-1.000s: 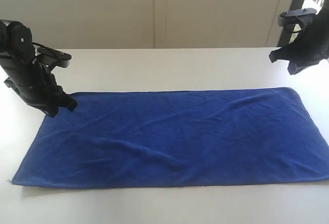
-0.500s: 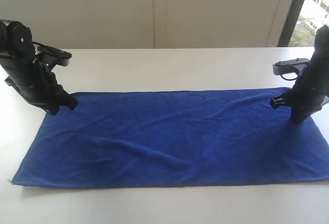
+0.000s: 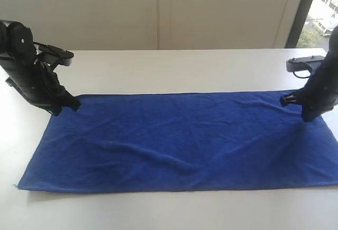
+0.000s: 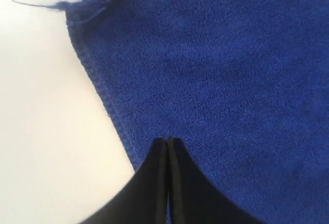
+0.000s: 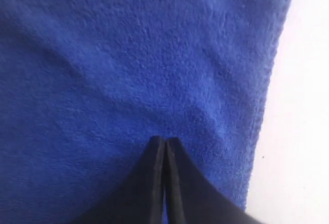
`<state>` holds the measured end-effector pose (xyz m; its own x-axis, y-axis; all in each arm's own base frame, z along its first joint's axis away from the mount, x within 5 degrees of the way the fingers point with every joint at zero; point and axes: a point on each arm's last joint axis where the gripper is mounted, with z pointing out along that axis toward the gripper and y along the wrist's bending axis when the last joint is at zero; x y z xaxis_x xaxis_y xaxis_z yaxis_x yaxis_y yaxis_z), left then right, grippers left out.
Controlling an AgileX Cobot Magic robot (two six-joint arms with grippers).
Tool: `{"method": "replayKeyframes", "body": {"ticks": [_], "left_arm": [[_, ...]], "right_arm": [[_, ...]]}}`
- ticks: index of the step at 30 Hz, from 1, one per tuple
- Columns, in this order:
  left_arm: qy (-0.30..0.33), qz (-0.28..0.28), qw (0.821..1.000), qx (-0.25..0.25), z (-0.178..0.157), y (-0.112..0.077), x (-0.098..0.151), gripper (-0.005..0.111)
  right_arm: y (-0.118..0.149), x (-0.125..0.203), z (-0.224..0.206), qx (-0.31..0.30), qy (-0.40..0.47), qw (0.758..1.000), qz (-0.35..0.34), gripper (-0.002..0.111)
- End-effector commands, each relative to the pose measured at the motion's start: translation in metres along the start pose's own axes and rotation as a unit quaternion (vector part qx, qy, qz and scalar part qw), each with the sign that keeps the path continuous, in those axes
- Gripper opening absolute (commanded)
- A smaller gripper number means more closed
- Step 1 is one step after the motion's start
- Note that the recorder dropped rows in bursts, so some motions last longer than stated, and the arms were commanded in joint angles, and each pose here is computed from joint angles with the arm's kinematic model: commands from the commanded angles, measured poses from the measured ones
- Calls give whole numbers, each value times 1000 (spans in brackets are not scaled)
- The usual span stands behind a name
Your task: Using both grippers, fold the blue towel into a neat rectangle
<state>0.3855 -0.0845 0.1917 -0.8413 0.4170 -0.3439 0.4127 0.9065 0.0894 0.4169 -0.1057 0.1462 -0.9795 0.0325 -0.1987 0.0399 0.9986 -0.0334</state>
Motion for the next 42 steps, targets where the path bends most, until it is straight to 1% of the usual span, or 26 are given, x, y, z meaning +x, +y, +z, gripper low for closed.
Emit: {"method": "replayKeyframes", "body": {"ticks": [1,5,8,11,14,17,19,21,26,31,35,39,42], "left_arm": [[-50,8,999,-9,-36,1,-11,0],[-120,2,992,-25,-91,3,-16,0],[-176,4,983,-43,-132,3,-10,0],[-227,-21,972,-57,-170,7,9,0],[-255,-43,963,-71,-190,11,37,0],[-261,-53,960,-87,-190,12,70,0],[-259,-60,959,-93,-186,11,90,0],[-260,-72,958,-98,-177,10,109,0],[-255,-82,957,-111,-149,10,138,0],[-258,-85,956,-114,-137,10,145,0],[-269,-84,952,-117,-137,10,143,0],[-272,-84,951,-118,-138,10,143,0],[-282,-83,948,-120,-139,11,141,0]], "right_arm": [[-2,-7,-48,-4,-75,997,16,0],[-5,-2,-85,-7,-100,995,27,0],[-16,5,-93,-28,-94,994,47,3],[-32,15,-91,-58,-84,993,62,12],[-46,27,-78,-52,-84,992,82,22],[-53,35,-61,-42,-87,990,99,27],[-54,38,-52,-39,-86,990,101,29],[-54,39,-41,-38,-82,991,103,31],[-56,42,-14,-36,-55,993,97,38],[-58,44,2,-32,-39,995,91,40],[-60,44,8,-23,-40,995,85,40],[-58,43,8,-29,-43,994,94,40],[-57,45,12,-36,-27,995,94,40]]}}
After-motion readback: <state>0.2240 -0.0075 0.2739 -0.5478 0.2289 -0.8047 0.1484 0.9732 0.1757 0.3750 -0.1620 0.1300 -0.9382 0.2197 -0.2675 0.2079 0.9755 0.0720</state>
